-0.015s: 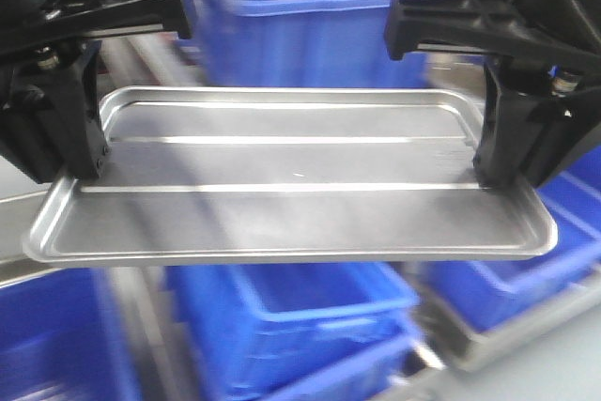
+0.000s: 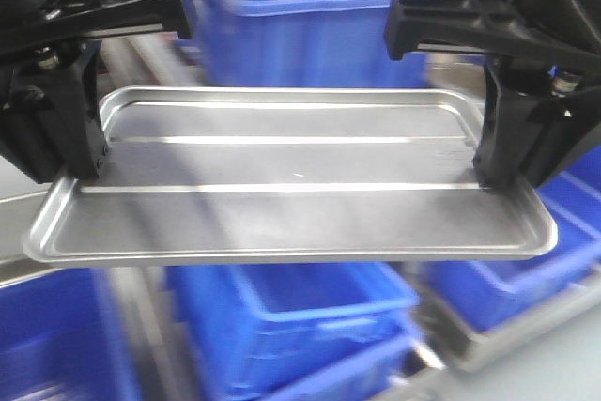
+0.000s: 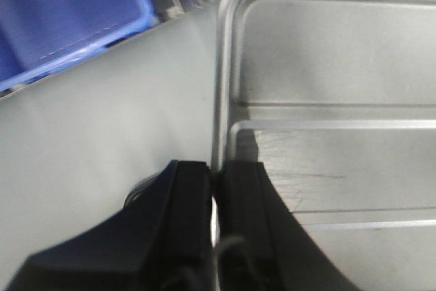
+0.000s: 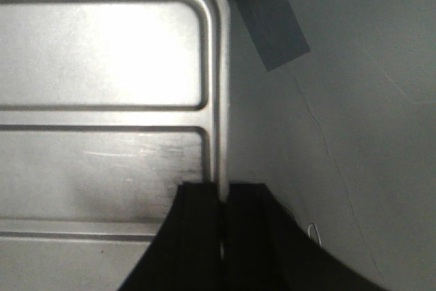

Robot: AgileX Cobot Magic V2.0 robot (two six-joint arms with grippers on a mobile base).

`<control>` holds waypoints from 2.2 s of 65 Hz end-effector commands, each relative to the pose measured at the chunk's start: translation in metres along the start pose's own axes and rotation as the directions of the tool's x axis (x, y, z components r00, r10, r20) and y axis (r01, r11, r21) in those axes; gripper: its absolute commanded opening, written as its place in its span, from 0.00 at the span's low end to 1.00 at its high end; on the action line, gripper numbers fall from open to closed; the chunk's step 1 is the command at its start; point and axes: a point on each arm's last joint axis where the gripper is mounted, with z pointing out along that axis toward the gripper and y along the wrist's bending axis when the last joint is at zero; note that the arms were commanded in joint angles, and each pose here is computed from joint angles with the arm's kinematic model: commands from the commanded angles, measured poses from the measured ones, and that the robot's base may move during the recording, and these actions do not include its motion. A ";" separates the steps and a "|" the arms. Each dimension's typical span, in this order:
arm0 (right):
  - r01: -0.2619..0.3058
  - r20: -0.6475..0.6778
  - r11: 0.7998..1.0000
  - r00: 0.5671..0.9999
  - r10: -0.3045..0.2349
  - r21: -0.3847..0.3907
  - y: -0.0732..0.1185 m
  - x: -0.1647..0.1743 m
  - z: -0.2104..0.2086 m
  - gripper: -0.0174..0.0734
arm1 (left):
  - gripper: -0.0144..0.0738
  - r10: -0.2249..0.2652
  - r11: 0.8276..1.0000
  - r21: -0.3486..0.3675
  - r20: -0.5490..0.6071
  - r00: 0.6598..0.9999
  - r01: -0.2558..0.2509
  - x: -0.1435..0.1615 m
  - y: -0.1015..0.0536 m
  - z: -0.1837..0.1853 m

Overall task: Grab silver tray and place in blue box
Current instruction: 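Carry the tray in both grippers while the base drives to the blue bins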

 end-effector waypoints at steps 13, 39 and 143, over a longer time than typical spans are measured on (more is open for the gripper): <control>0.024 0.089 0.998 0.996 -0.020 -0.055 0.003 -0.009 -0.017 0.25 | 0.15 -0.009 0.997 0.071 0.066 0.998 0.004 -0.006 -0.005 -0.016; 0.024 0.089 0.998 0.996 -0.020 -0.055 0.003 -0.009 -0.017 0.25 | 0.15 -0.009 0.997 0.071 0.066 0.998 0.004 -0.006 -0.005 -0.016; 0.024 0.089 0.998 0.996 -0.020 -0.055 0.003 -0.009 -0.017 0.25 | 0.15 -0.009 0.997 0.071 0.066 0.998 0.004 -0.006 -0.005 -0.016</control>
